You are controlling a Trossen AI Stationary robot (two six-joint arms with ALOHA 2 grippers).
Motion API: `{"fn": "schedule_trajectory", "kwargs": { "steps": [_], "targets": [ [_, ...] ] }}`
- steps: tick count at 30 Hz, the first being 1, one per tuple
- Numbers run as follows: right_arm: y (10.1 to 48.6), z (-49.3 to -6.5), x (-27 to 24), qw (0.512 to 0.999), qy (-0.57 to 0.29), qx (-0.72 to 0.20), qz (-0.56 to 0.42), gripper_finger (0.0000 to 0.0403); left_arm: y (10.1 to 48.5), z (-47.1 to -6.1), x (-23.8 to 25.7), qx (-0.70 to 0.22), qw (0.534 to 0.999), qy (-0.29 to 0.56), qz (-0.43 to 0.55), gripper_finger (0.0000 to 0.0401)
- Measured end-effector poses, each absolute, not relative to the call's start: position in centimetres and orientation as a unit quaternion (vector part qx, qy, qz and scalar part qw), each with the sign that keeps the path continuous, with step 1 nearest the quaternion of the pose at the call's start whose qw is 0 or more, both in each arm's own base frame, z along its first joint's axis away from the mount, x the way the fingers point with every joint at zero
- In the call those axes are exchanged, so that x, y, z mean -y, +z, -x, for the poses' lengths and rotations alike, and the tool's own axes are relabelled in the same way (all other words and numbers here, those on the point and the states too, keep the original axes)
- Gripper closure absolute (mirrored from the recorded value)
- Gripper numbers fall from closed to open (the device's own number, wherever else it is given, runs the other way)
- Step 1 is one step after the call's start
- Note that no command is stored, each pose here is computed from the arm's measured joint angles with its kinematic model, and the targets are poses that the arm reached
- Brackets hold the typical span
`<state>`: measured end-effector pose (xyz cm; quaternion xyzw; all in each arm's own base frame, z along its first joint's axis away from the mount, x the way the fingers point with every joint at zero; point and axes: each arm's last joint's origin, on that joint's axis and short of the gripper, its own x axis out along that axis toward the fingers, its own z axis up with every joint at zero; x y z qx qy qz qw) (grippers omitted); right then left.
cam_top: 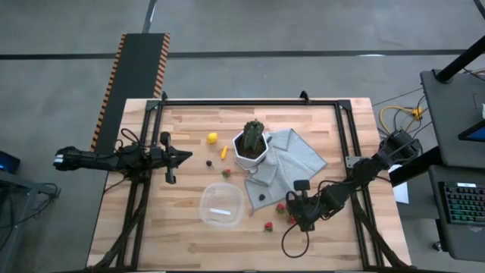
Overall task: Pick and placing Produce into tupperware
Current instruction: Put the strawberry into the transparent plastic container
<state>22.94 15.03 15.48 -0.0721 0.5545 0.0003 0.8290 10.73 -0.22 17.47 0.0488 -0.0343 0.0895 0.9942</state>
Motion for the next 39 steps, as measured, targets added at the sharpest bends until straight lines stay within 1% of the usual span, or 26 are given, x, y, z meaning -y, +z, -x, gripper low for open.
{"fn": "schedule_trajectory", "kwargs": {
  "steps": [2,5,12,24,29,36,39],
  "targets": [
    [15.5,-22.9,-15.0,0.828,0.002,-0.557,0.072,0.0390,17.5,-10.7,0.2,0.034,0.994,0.089,-0.049,0.0401],
    [15.5,-22.9,-15.0,0.827,0.002,-0.558,0.072,0.0394,17.5,-10.7,0.2,0.034,0.994,0.090,-0.049,0.0401],
    [15.4,-22.6,-14.8,0.818,-0.007,-0.569,0.084,0.0395,17.5,-10.7,0.2,0.034,0.994,0.090,-0.049,0.0401],
    [17.3,-23.2,-15.0,0.817,-0.028,-0.566,0.103,0.0395,17.5,-10.7,0.2,0.034,0.994,0.090,-0.049,0.0401],
    [17.5,-23.3,-15.0,0.818,-0.027,-0.565,0.103,0.0395,17.5,-10.7,0.2,0.034,0.994,0.090,-0.049,0.0401],
    [17.8,-23.3,-15.0,0.824,-0.045,-0.561,0.064,0.0394,17.5,-10.7,0.2,0.034,0.994,0.090,-0.049,0.0401],
    [18.6,-23.4,-15.3,0.829,-0.041,-0.556,0.032,0.0384,17.5,-10.7,0.2,0.034,0.994,0.089,-0.049,0.0401]
  ]
}}
